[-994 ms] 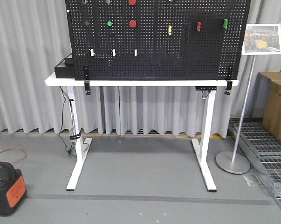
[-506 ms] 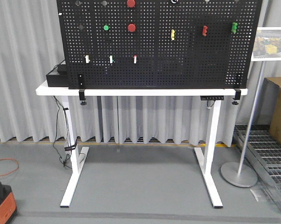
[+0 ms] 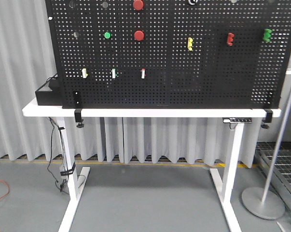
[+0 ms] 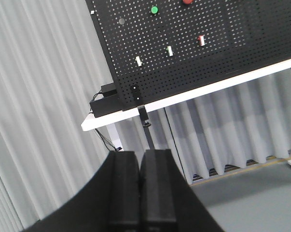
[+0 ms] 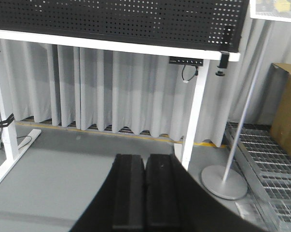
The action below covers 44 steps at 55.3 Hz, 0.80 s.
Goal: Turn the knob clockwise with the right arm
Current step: 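Drive the base forward up to the black pegboard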
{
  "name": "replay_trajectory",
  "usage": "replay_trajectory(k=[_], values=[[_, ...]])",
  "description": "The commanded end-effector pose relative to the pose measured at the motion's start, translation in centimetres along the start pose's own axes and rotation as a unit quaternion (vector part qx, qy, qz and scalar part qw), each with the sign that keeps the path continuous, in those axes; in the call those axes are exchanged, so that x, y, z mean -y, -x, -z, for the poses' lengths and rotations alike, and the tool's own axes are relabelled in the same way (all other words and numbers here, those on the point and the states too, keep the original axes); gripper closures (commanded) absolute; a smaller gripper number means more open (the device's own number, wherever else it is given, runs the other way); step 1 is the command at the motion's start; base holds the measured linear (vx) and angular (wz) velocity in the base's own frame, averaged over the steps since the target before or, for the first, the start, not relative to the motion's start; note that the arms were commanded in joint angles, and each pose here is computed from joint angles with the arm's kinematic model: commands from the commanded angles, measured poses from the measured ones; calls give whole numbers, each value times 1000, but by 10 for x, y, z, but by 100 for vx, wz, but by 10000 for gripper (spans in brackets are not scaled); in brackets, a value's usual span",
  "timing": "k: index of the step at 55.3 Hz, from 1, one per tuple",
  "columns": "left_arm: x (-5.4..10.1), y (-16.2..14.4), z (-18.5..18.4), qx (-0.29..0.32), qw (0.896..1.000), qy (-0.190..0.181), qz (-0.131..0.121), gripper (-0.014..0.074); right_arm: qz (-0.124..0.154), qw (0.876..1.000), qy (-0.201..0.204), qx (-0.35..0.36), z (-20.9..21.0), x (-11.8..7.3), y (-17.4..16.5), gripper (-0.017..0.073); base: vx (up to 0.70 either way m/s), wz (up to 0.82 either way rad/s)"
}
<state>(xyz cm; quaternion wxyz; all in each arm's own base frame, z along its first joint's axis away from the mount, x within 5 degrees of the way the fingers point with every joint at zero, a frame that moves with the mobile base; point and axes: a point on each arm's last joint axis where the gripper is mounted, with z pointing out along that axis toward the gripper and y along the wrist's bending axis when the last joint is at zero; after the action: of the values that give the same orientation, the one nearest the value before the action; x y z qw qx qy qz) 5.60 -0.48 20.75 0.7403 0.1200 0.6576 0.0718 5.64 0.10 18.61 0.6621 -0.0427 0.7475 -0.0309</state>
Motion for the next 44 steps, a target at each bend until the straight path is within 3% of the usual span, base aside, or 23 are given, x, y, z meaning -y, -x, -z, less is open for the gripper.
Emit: replay_trajectory(k=[1,44], values=[[2,-3,1,30,1000,3,5,600,3,999,-8,45,1,1,6,567,39,2],[2,-3,1,30,1000,3,5,600,3,999,-8,45,1,1,6,567,36,-6]])
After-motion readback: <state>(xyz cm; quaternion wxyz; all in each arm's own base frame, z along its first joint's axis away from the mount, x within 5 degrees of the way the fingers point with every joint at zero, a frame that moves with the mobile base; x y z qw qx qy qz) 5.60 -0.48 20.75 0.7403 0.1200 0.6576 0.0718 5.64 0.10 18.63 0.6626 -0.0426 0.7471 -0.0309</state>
